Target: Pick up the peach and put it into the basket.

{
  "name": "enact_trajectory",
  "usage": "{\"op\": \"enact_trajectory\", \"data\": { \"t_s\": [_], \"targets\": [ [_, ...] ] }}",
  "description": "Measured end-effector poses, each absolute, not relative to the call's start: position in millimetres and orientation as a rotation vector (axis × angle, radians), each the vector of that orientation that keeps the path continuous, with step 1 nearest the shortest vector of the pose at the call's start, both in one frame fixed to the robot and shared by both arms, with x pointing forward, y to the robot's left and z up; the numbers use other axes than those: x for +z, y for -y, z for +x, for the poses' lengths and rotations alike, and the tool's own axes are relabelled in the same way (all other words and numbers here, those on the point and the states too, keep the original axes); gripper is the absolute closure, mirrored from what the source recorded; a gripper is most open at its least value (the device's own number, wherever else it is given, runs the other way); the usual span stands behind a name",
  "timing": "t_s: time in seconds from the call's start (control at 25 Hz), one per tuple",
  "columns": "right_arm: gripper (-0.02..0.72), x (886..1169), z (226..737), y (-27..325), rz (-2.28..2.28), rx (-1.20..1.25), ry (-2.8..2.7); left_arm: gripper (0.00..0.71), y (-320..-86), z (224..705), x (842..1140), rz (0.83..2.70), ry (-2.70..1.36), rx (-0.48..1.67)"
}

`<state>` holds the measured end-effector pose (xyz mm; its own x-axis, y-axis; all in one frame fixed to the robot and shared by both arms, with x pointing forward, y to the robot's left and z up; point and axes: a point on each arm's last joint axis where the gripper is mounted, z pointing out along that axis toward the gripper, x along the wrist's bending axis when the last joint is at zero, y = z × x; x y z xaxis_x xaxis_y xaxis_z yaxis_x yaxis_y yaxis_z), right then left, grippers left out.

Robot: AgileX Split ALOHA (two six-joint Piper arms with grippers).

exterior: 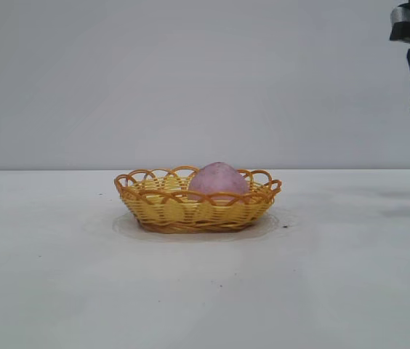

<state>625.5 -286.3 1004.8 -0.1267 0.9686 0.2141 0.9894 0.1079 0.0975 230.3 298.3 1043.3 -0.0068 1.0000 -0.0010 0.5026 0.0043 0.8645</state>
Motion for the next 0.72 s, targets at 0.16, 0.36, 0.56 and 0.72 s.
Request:
{"op": "enact_trajectory", "data": {
  "t_s": [0.16,0.36,0.56,0.72],
  "targets": [
    [0.298,1024.9,587.0,285.6,-2.044,-0.394,2.285,0.393,-298.3,230.3,1043.3,1.58,-1.592,0.915],
    [0.298,1051.0,527.1,284.2,-2.069,-0.47,2.314,0.393,-298.3,230.3,1043.3,1.58,-1.592,0.915],
    [0.298,1071.9,455.6,282.7,-2.101,-0.599,2.371,0.393,-298.3,230.3,1043.3,1.58,-1.592,0.915],
    [0.298,1084.2,398.7,281.5,-2.126,-0.755,2.437,0.393,-298.3,230.3,1043.3,1.58,-1.592,0.915]
  ]
}}
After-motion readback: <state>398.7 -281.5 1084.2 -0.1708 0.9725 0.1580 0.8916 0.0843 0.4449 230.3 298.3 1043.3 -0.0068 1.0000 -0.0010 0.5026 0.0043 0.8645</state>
